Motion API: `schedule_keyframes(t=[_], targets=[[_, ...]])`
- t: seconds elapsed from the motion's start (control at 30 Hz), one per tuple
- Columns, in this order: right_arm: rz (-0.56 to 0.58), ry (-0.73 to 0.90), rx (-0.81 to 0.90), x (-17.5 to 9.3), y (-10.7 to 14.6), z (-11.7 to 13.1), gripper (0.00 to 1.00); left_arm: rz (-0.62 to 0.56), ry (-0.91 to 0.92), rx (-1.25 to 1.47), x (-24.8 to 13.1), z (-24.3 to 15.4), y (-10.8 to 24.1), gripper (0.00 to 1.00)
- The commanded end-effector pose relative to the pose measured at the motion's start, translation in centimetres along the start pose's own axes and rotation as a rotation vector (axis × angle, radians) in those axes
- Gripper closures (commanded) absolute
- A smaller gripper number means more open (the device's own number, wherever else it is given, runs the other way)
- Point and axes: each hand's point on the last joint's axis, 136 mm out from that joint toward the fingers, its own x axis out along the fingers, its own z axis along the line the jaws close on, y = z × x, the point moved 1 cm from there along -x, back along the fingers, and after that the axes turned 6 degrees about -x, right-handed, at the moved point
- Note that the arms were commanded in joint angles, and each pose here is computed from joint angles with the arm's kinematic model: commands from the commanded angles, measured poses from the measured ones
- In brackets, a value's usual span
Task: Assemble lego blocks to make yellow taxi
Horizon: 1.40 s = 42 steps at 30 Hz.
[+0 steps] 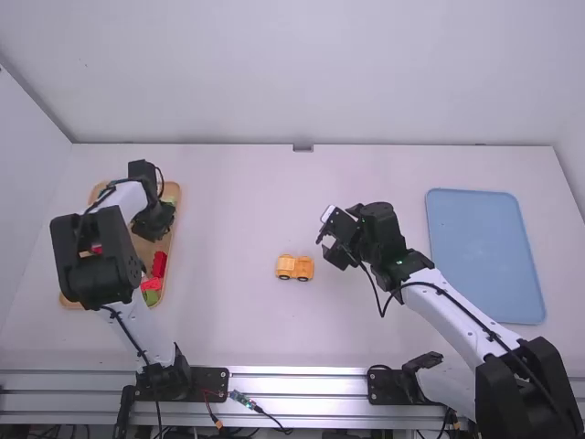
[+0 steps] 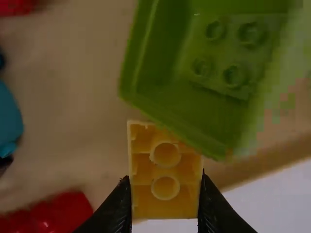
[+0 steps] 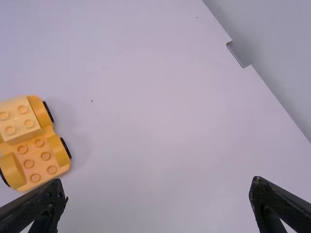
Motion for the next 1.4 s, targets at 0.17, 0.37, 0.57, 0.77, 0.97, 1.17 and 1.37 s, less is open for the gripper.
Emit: schedule_keyframes(t=[0.17,0.37,0.57,0.77,0.97,1.17,1.37], targets=[[-0.078,0.03,0.135,-0.4,-1.6,-0.9,0.0,-0.058,0.131,0.162,-4.1,-2.8,-1.1,0.99],[-0.21,-0.069,0.213,-0.8,-4.2,0.2,0.0,-0.118,0.371,0.321,-7.7,-4.2,2.5,0.99],[-0.316,-0.166,0.316,-1.5,-6.4,1.0,0.0,-0.109,0.832,0.79,-12.9,-5.4,11.4,0.99],[-0.475,-0.372,0.378,-2.7,-8.5,2.1,0.0,-0.122,1.298,1.155,-18.1,-3.1,20.5,0.99],[-0.613,-0.628,0.434,-3.2,-8.3,2.6,0.0,-0.031,1.549,1.325,-20.1,-0.2,25.0,0.99],[-0.721,-0.83,0.447,-2.9,-8.0,2.9,0.0,0.065,1.726,1.436,-21.6,1.1,27.0,0.99],[-0.76,-0.906,0.411,-2.5,-8.5,3.9,0.01,0.102,1.825,1.452,-22.5,1.0,27.3,0.99]])
